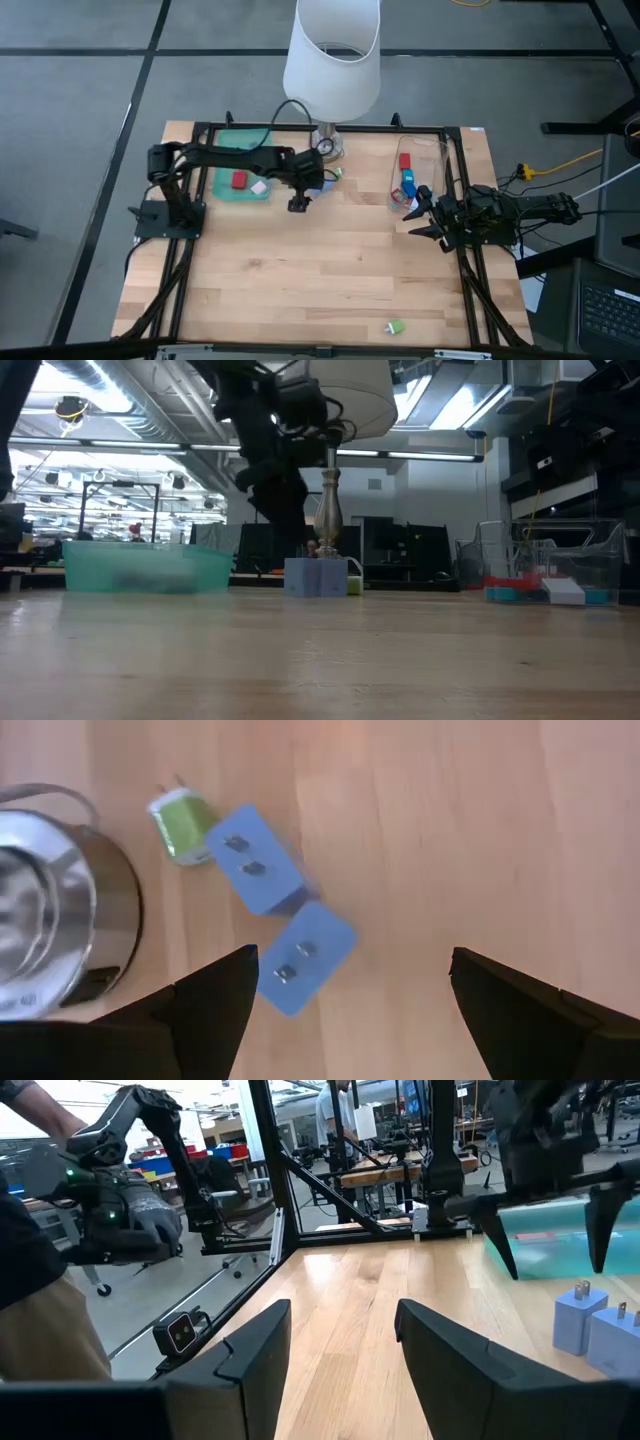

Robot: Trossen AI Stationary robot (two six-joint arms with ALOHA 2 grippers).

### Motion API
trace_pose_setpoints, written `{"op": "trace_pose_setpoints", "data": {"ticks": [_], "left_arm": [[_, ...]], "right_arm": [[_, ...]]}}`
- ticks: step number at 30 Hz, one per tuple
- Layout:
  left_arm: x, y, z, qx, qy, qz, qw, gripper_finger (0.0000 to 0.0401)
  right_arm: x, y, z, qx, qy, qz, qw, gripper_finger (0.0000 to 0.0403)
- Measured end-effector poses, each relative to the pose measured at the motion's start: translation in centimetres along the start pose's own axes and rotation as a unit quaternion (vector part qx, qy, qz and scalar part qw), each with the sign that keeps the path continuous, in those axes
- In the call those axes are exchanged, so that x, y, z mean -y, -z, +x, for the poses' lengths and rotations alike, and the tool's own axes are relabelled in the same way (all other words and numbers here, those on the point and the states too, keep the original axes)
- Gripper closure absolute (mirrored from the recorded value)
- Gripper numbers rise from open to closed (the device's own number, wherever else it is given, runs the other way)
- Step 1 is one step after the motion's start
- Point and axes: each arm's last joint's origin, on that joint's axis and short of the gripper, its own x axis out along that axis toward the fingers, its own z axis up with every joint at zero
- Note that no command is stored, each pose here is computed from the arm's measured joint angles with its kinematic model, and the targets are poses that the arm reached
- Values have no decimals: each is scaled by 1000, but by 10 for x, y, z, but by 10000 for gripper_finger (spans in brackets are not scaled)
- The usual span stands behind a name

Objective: Pick & Place Office items
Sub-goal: Put the purple charger adapter into the green bin

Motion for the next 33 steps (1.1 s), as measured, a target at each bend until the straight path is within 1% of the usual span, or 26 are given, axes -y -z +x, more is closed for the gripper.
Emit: {"op": "trace_pose_setpoints", "data": {"ticks": [4,7,10,17,22,28,30,31,33], "left_arm": [[-4,0,9,-30,9,56,998,77],[-8,0,12,-34,11,76,996,77],[-12,3,16,-43,13,79,996,77],[-22,7,18,-40,19,90,995,77],[-25,10,29,-43,38,98,994,77],[-19,14,50,-60,65,106,990,79],[-16,14,55,-64,69,105,990,92],[-15,14,58,-67,66,101,990,104],[-14,15,61,-78,60,84,992,142]], "right_arm": [[0,0,0,0,0,0,1000,211],[0,0,0,0,0,0,1000,211],[0,0,0,0,0,0,1000,211],[0,0,0,0,0,0,1000,211],[0,0,0,0,0,0,1000,211],[0,0,0,0,0,0,1000,211],[0,0,0,0,0,0,1000,211],[0,0,0,0,0,0,1000,211],[0,0,0,0,0,0,1000,211]]}}
